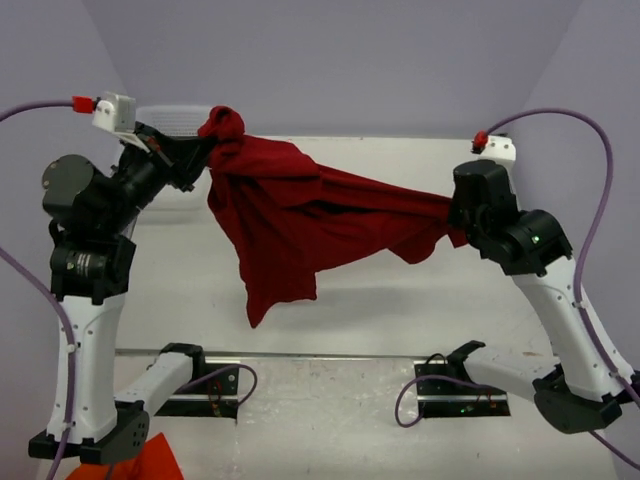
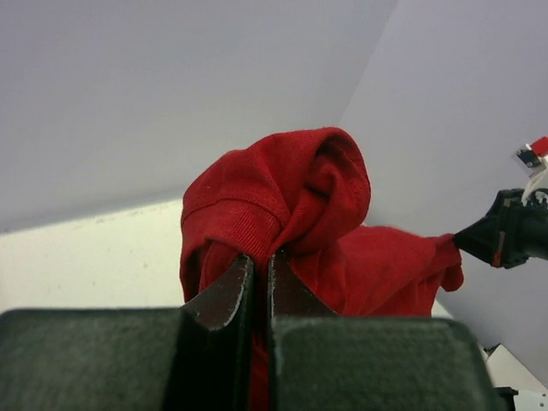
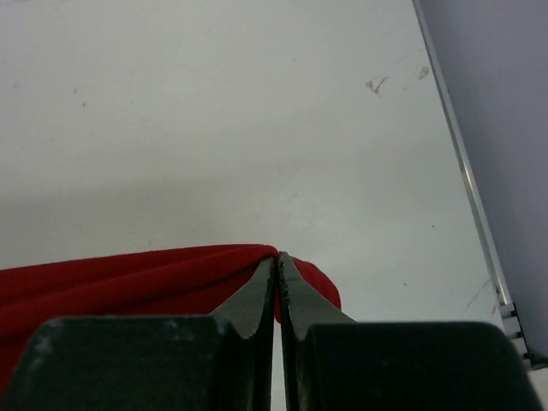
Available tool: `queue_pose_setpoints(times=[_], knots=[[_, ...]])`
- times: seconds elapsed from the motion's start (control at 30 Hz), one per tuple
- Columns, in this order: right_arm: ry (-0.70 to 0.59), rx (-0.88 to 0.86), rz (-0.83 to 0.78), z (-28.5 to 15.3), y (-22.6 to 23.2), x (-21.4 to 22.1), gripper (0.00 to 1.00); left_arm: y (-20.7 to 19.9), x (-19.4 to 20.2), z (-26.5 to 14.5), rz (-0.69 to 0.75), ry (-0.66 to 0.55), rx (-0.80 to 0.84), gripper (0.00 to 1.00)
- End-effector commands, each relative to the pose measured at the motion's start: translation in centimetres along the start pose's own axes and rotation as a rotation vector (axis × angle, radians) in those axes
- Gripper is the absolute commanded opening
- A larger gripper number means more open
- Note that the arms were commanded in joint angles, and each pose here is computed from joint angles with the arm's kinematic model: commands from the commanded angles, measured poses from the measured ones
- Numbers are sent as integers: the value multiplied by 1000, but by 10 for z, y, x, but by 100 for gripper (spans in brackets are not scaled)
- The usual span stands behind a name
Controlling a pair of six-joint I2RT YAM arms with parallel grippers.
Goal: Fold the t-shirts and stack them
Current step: Flatten out the tshirt
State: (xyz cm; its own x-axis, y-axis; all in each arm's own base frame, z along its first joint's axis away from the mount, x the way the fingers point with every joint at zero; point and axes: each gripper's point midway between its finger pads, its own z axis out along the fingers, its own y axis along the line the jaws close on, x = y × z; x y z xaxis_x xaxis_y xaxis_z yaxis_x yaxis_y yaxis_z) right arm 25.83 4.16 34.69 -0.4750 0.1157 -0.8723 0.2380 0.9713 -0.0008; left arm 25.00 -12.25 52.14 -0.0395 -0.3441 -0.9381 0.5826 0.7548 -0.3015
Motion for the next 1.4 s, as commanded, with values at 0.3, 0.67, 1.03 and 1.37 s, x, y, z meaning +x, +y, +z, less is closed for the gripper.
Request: queue_pose_setpoints(times=[0.3, 0.67, 1.03, 1.37], knots=[[291, 115, -180, 158, 60, 56, 70, 216, 184, 87, -123, 351, -536, 63], [373, -288, -109, 125, 107, 86, 66, 158, 146, 74, -51, 284, -433, 100], [548, -357, -137, 180, 140, 172, 51, 142, 246, 18, -141, 488, -472, 99], [589, -266, -213, 233, 148, 191, 44, 124, 261, 5, -146, 498, -383, 98]])
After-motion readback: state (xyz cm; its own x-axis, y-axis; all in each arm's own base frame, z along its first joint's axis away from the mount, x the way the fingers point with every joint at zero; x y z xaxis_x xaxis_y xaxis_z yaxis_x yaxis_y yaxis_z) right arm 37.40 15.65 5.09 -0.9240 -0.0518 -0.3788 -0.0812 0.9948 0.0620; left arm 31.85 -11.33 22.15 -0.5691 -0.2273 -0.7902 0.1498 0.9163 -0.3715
